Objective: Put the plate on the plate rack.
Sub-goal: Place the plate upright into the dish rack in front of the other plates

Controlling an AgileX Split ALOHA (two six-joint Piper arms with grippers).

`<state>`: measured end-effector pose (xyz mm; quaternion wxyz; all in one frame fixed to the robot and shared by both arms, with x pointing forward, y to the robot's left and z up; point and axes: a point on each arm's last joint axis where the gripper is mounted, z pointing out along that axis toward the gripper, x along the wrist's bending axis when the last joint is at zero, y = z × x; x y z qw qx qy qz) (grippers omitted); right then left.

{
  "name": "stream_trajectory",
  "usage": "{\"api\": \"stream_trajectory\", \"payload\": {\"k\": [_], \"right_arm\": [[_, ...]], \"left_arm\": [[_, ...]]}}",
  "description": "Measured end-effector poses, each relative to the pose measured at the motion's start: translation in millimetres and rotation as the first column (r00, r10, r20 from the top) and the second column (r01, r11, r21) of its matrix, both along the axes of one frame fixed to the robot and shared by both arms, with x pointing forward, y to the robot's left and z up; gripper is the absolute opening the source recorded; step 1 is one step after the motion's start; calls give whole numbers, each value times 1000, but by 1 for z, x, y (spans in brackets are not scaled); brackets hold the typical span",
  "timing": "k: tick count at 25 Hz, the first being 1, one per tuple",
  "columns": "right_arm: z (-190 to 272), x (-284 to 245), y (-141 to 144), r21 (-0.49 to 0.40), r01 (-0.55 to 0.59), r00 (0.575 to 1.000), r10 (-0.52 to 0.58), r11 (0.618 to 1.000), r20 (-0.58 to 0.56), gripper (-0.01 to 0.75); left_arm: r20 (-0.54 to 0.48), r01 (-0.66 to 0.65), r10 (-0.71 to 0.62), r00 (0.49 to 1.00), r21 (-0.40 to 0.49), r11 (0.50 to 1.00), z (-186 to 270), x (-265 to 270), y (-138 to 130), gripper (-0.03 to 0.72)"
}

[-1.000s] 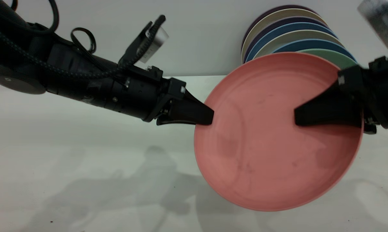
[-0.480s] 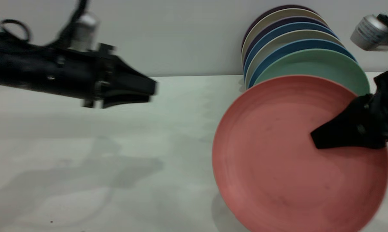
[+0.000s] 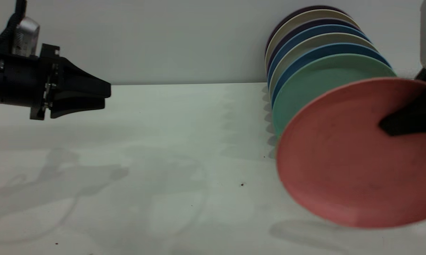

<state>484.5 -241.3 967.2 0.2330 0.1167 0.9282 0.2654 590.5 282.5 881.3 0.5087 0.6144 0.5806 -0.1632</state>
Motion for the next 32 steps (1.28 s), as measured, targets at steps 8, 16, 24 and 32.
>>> {"api": "stream_trajectory", "payload": {"k": [8, 16, 24, 32], "right_arm": [[43, 35, 1, -82, -61, 981, 75, 995, 177, 128], [54, 77, 6, -81, -85, 974, 100, 993, 204, 128], [58, 97, 7, -114, -111, 976, 130, 987, 175, 128], [49, 101, -12, -139, -80, 986, 99, 987, 133, 128]], "left_arm": [[-1, 8, -8, 1000, 5, 1000, 0, -1, 0, 334], [-11, 25, -25, 1000, 13, 1000, -1, -2, 0, 334], [-25, 56, -55, 998, 28, 998, -3, -5, -1, 334], [-26, 57, -57, 998, 29, 998, -3, -5, -1, 334]]}}
